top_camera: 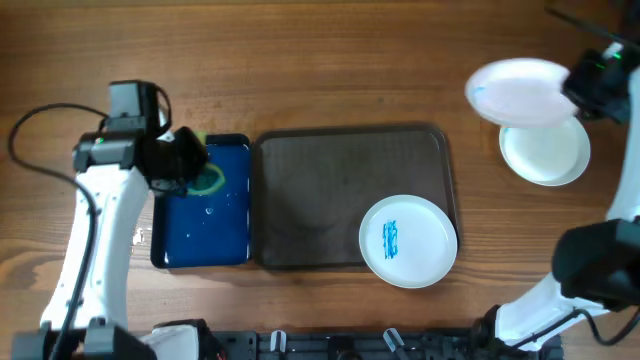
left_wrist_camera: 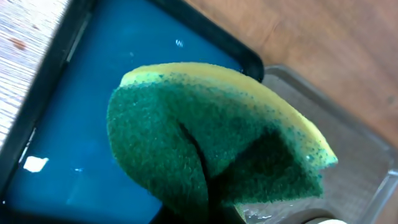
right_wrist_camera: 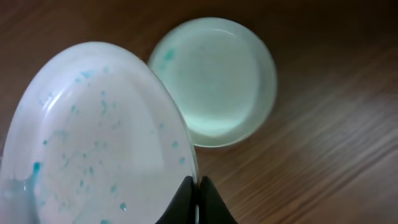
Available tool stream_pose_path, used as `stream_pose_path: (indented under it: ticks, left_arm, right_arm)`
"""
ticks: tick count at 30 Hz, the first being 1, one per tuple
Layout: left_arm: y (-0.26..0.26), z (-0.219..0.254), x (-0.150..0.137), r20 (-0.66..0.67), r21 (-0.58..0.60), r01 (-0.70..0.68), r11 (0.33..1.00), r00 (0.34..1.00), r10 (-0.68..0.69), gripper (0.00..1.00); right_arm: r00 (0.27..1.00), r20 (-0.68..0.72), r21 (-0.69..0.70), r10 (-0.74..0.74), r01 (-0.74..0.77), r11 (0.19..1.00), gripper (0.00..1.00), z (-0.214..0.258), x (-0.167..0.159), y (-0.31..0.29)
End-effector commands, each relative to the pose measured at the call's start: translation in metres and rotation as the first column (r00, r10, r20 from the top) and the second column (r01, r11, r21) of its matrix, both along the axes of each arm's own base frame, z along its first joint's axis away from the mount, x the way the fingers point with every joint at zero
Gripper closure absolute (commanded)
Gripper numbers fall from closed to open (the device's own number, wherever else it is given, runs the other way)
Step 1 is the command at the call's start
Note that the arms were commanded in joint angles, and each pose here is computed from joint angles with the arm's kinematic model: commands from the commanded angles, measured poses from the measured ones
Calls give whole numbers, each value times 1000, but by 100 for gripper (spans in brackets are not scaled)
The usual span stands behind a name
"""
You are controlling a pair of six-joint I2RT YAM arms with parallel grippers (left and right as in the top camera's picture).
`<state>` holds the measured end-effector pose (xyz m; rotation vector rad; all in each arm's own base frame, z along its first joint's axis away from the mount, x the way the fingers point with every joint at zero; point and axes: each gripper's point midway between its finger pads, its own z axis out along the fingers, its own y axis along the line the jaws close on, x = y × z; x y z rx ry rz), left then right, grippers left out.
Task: Clean dirty plates on tray and stack at the side
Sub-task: 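Move the plate right and stack it on the cleaned plate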
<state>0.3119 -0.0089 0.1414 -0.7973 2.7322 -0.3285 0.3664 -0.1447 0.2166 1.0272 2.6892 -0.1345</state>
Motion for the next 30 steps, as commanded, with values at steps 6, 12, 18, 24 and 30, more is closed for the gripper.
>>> stream_pose_path:
  ticks: [6, 12, 18, 24, 30]
  left_arm:
    - [-5, -5, 12, 7, 19, 37, 999, 999, -37, 96]
    - [-5, -5, 12, 4, 19, 38, 999, 999, -38, 96]
    - [-5, -5, 10, -2, 19, 38, 999, 999, -38, 96]
    - [-5, -6, 10, -4, 18, 38, 999, 999, -38, 96]
    - [-5, -6, 9, -6, 18, 38, 999, 999, -38, 96]
  right_arm:
    - [966, -145, 101, -213, 229, 968, 95, -87, -54, -33]
    - [937, -160, 117, -311, 331, 936, 95, -131, -72, -48]
    - [919, -116, 143, -376, 390, 909, 95, -133, -71, -62]
    - [948, -56, 209, -314, 318, 925, 96, -131, -55, -56]
    - [950, -47, 219, -309, 312, 925, 76, -131, -52, -55]
